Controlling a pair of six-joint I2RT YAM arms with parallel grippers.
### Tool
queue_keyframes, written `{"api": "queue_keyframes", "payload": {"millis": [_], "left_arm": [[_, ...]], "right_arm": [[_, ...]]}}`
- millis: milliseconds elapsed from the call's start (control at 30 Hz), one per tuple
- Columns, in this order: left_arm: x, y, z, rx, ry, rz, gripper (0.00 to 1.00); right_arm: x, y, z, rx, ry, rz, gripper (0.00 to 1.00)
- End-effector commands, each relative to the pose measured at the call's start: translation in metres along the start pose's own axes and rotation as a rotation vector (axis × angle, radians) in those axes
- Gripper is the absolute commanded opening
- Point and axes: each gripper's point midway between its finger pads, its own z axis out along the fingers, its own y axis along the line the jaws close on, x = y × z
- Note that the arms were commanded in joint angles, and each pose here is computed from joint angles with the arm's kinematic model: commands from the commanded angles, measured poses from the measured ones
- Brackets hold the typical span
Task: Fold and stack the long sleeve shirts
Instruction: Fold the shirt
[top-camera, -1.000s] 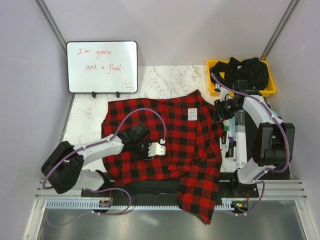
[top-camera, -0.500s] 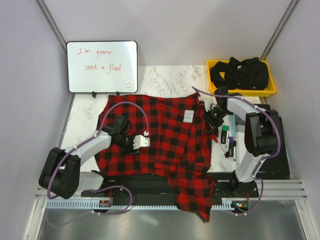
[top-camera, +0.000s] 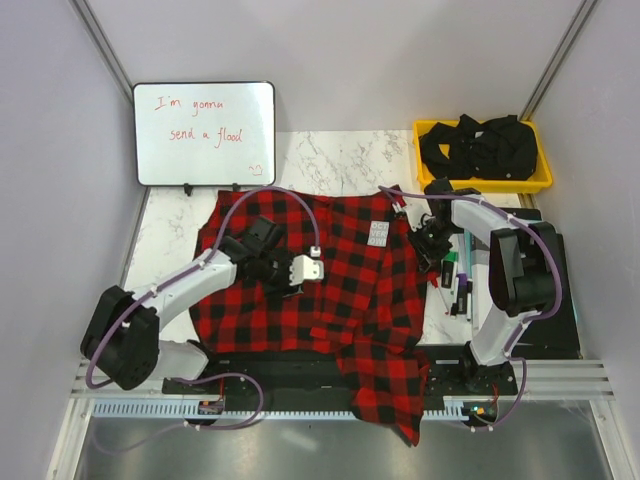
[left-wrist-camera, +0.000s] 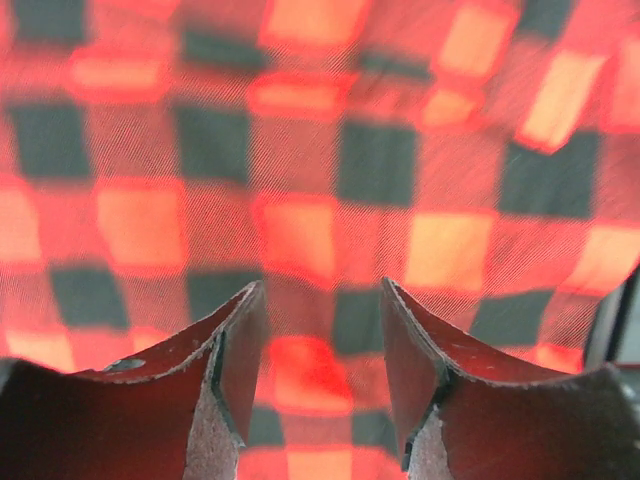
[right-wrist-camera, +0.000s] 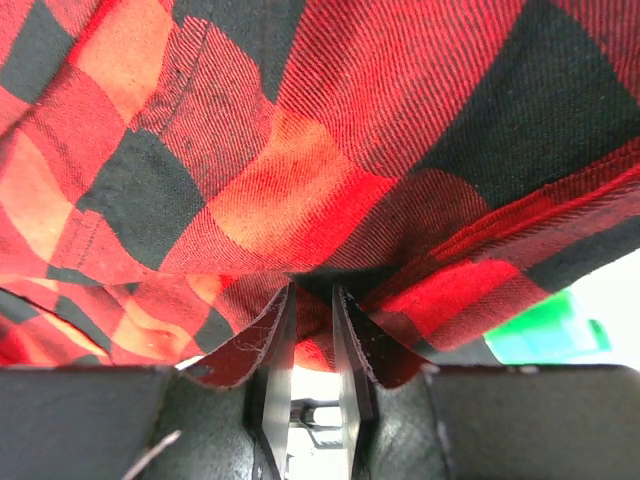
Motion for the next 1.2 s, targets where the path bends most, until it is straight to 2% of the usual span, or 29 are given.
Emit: {"api": "queue_keyframes", "payload": {"millis": [0,133,233,267,367,500,633,767,933,1167], "left_arm": [[-0.023,-0.016,0.023,-0.005,-0.015,0.017,0.57],[0.016,-0.019,0.047,0.022,0.100,-0.069,0.54],[0.018,-0.031,0.043,0.065,0.044,-0.032,0.52],[0.001,-0.031,0.030,0.035,-0.030,0.018,0.54],[-0.025,-0.054,0.021,0.037,-0.123,0.139,0.57],[-0.039,-0.078,0.026,0.037,-0.146,0.232,0.60],[-0.050,-0.094,0.045,0.015,-0.158,0.344,0.62],[-0.064,-0.098,0.057,-0.017,-0.187,0.428,0.63],[-0.074,-0.099,0.070,-0.045,-0.190,0.460,0.63],[-0.060,-0.098,0.086,-0.044,-0.140,0.491,0.59]], "right_arm": [[-0.010,-0.005,-0.020,0.096,-0.004,-0.112,0.29],[0.001,-0.013,-0.022,0.135,0.049,-0.152,0.30],[-0.012,-0.001,-0.033,0.077,-0.030,-0.178,0.32],[-0.021,0.006,-0.041,0.049,-0.074,-0.200,0.35],[-0.039,0.037,-0.061,-0.068,-0.223,-0.261,0.42],[-0.056,0.069,-0.071,-0.218,-0.335,-0.246,0.45],[-0.076,0.088,-0.082,-0.310,-0.456,-0.221,0.52],[-0.080,0.092,-0.083,-0.331,-0.473,-0.202,0.55],[-0.078,0.091,-0.080,-0.324,-0.462,-0.203,0.55],[-0.073,0.092,-0.079,-0.332,-0.454,-0.214,0.56]]}}
